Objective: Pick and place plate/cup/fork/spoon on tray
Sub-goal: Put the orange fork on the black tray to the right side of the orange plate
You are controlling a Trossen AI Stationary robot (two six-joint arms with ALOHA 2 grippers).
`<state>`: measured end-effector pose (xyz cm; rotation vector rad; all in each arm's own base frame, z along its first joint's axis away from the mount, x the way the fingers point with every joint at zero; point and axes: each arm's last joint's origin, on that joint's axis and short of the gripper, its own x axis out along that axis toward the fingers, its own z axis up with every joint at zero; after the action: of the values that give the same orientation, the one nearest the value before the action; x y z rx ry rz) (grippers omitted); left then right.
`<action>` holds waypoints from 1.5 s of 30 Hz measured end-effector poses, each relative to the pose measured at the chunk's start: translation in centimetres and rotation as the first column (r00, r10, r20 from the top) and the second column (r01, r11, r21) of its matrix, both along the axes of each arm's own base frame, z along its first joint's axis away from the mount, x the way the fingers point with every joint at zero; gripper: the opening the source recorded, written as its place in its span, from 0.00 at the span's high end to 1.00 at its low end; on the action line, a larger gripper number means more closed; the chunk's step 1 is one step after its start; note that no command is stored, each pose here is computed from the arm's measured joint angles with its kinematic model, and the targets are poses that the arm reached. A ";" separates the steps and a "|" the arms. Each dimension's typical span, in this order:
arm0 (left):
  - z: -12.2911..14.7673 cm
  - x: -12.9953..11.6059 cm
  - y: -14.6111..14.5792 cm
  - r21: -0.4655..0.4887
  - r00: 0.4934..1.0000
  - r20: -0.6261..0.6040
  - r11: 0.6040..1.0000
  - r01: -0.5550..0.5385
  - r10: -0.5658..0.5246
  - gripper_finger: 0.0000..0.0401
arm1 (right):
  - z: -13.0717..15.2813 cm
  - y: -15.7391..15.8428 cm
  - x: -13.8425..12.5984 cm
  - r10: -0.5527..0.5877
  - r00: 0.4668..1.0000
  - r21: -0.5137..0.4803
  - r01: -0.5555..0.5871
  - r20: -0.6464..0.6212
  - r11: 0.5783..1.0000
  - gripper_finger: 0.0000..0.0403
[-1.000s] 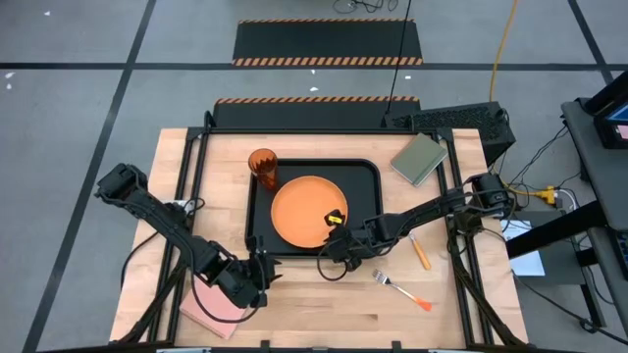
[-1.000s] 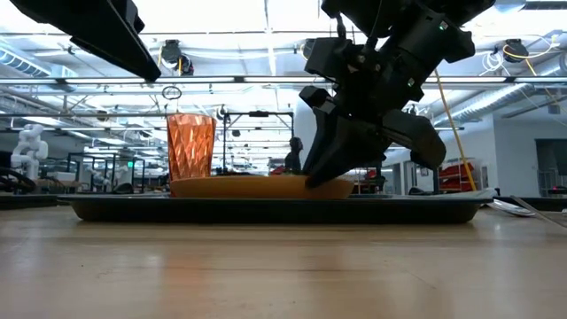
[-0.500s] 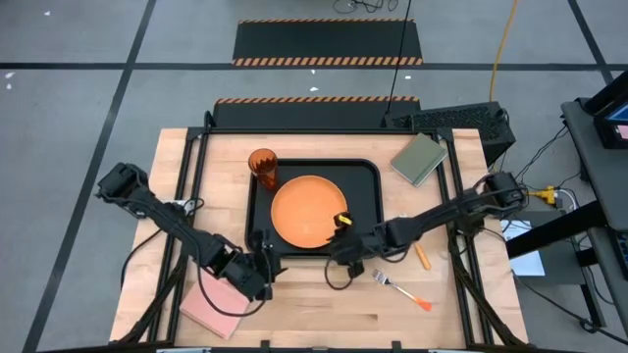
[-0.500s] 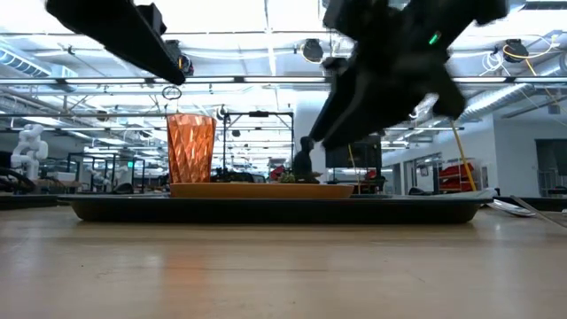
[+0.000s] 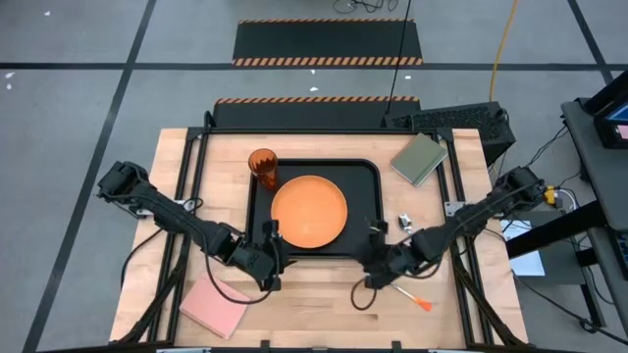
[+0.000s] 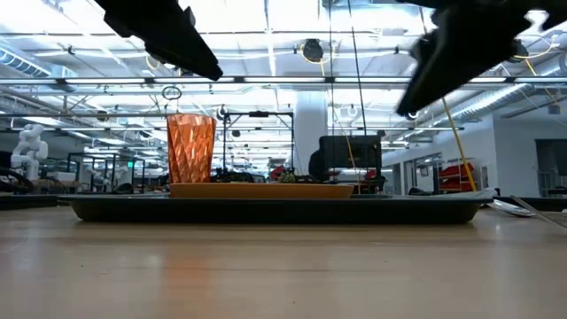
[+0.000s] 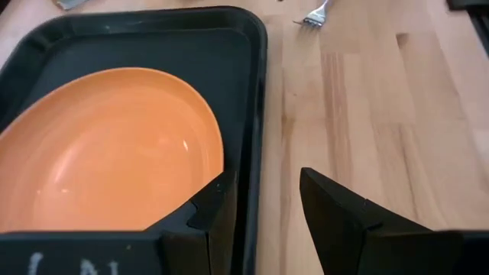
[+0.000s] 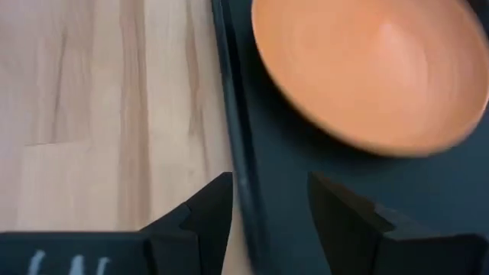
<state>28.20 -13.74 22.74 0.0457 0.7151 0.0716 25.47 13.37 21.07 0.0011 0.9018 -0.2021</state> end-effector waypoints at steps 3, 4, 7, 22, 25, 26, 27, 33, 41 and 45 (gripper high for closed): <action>0.0 -0.1 -0.2 -0.043 1.000 0.006 0.999 -0.027 0.028 0.63 | -0.4 1.1 -1.4 -0.063 0.997 0.045 0.066 -0.046 0.997 0.59; 0.0 -0.2 -0.4 -0.057 0.999 0.008 0.998 -0.035 0.036 0.63 | -0.4 1.5 -1.8 -0.075 0.996 0.060 0.078 -0.053 0.995 0.59; 0.2 -0.3 -1.0 -0.098 0.999 0.028 0.995 -0.037 0.039 0.63 | -0.5 2.9 -3.1 -0.106 0.992 0.109 0.112 -0.063 0.988 0.59; 1.3 -1.2 -4.4 -0.193 0.985 0.170 0.980 0.053 -0.020 0.63 | -0.8 8.3 -8.2 -0.173 0.984 0.289 0.176 -0.039 0.941 0.59; 1.4 -1.6 -4.8 -0.194 0.984 0.180 0.980 0.038 -0.003 0.63 | -1.5 9.0 -8.9 -0.187 0.981 0.290 0.193 -0.046 0.937 0.59; 1.4 -1.7 -5.0 -0.198 0.984 0.181 0.980 0.036 0.000 0.63 | -1.8 9.2 -9.1 -0.193 0.980 0.284 0.201 -0.055 0.937 0.59; 1.4 -1.8 -5.1 -0.201 0.983 0.182 0.979 0.035 0.002 0.63 | -2.1 9.4 -9.2 -0.199 0.978 0.274 0.209 -0.063 0.939 0.59; 1.4 -2.4 -5.8 -0.208 0.980 0.196 0.978 0.020 0.021 0.63 | -4.0 10.0 -9.6 -0.134 0.986 0.163 0.149 -0.097 0.975 0.59; 1.4 -3.0 -6.5 -0.213 0.979 0.204 0.977 0.023 0.022 0.63 | -5.5 9.9 -9.7 -0.091 0.980 0.040 0.099 -0.175 0.994 0.59; 1.4 -3.1 -6.7 -0.213 0.979 0.204 0.977 0.028 0.017 0.63 | -6.1 9.9 -9.6 -0.067 0.980 0.003 0.069 -0.189 0.998 0.59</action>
<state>25.12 -20.40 24.17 -0.1649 0.5127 -0.0067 15.83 23.31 15.01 0.0218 1.0934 -0.2649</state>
